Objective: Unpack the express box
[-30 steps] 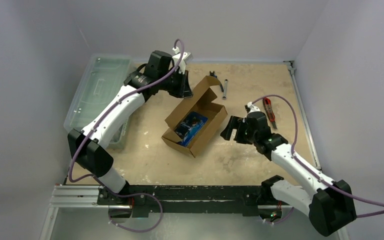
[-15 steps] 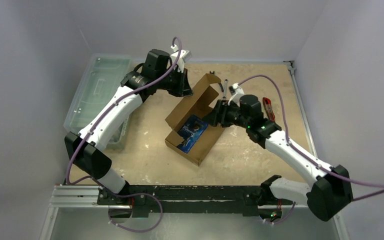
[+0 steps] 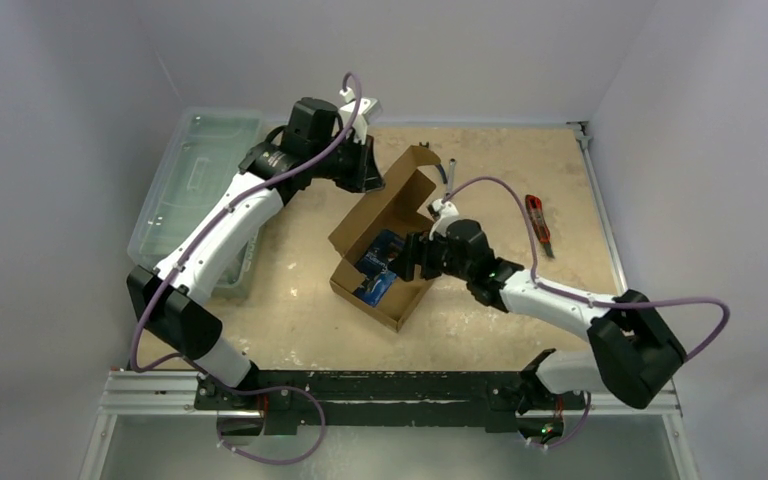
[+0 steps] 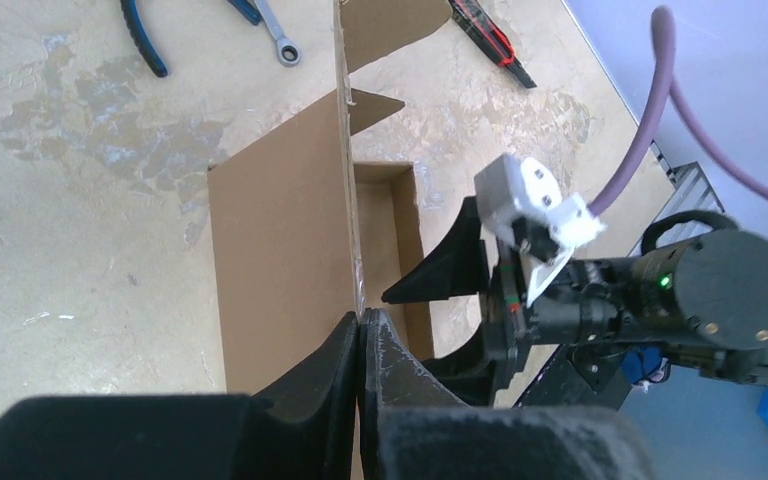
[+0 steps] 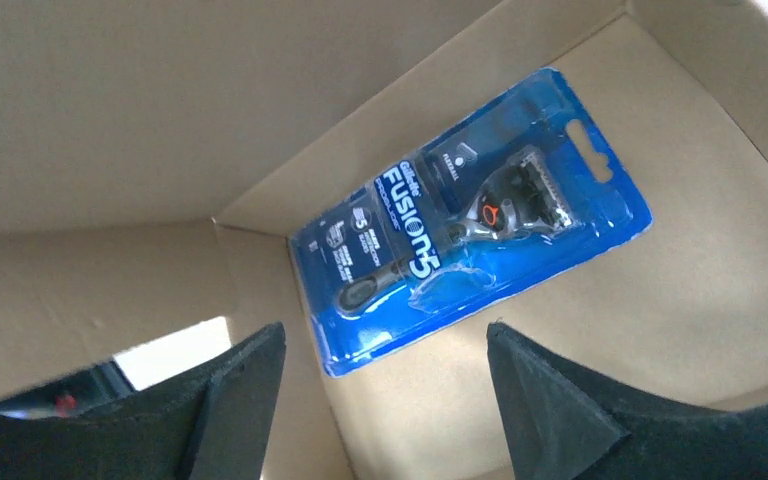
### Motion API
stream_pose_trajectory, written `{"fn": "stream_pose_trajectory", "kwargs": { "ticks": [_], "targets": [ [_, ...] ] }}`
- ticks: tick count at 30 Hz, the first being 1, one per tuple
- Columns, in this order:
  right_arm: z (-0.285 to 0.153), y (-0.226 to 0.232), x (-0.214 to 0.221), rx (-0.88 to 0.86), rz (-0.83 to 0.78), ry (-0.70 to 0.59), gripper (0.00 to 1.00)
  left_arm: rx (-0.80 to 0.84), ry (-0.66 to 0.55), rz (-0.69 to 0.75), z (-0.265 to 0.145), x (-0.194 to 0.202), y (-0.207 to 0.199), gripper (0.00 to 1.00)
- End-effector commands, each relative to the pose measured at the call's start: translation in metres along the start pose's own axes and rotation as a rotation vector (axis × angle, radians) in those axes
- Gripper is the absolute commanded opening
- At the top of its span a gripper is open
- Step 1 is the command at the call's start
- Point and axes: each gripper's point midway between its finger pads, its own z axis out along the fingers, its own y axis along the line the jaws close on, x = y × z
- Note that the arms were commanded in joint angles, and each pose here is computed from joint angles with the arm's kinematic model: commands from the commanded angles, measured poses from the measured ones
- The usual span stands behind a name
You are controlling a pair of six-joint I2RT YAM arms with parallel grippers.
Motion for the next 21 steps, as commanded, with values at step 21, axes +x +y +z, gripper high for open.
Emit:
{"fn": "stream_pose_trajectory", "kwargs": {
  "ticks": [21],
  "targets": [
    [0.072, 0.039, -0.017, -0.229, -0.697, -0.357, 0.74, -0.036, -0.118, 0.072, -0.034, -0.033, -0.007, 0.00]
  ]
}}
